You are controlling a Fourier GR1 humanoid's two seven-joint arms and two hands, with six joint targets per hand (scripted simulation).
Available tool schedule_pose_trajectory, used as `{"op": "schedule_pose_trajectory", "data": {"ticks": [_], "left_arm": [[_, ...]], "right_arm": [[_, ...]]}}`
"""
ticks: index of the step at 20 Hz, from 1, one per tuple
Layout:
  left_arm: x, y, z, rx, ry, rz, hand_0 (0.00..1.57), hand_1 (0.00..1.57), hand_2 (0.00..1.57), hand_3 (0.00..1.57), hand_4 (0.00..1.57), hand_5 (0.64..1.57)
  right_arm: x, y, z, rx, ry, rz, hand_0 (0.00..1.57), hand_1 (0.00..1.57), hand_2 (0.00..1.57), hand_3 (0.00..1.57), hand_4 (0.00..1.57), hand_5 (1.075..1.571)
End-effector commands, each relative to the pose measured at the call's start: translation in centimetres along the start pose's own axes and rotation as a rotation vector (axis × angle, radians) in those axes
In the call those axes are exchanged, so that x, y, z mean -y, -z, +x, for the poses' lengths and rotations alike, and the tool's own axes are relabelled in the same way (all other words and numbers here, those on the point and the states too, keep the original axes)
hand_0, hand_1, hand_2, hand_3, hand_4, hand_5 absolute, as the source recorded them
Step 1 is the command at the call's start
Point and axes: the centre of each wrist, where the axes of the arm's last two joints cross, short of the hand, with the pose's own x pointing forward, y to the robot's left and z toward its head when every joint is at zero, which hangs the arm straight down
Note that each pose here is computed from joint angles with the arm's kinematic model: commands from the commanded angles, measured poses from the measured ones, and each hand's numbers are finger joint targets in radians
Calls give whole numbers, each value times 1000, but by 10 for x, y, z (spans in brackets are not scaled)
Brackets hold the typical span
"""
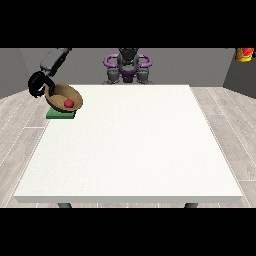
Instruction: Pick the cup and pour the ball into the bowl, then pick the bowl and place it on the pad
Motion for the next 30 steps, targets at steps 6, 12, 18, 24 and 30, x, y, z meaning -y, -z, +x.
{"op": "schedule_pose_trajectory", "data": {"ticks": [6,12,18,24,30], "left_arm": [[0,-9,-14,-27,28,25,0,0,0,0,1199,1558],[-12,11,42,40,16,-4,0,0,0,0,1192,1563],[-30,-7,20,59,12,30,0,0,0,0,1192,1562],[-17,-1,12,80,23,17,0,0,0,0,1191,1565],[-26,-5,13,70,36,24,0,0,0,0,1194,1569]], "right_arm": [[0,5,-3,-53,121,4,1571,1571,1571,600,992,1571],[40,10,27,-35,93,-147,1571,1571,1571,1087,0,1550],[34,12,24,21,174,-175,1465,1465,1389,796,0,1539],[-15,17,17,46,210,-170,1434,1434,1376,670,0,1534],[-8,16,18,8,28,-99,194,194,412,787,0,1454]]}}
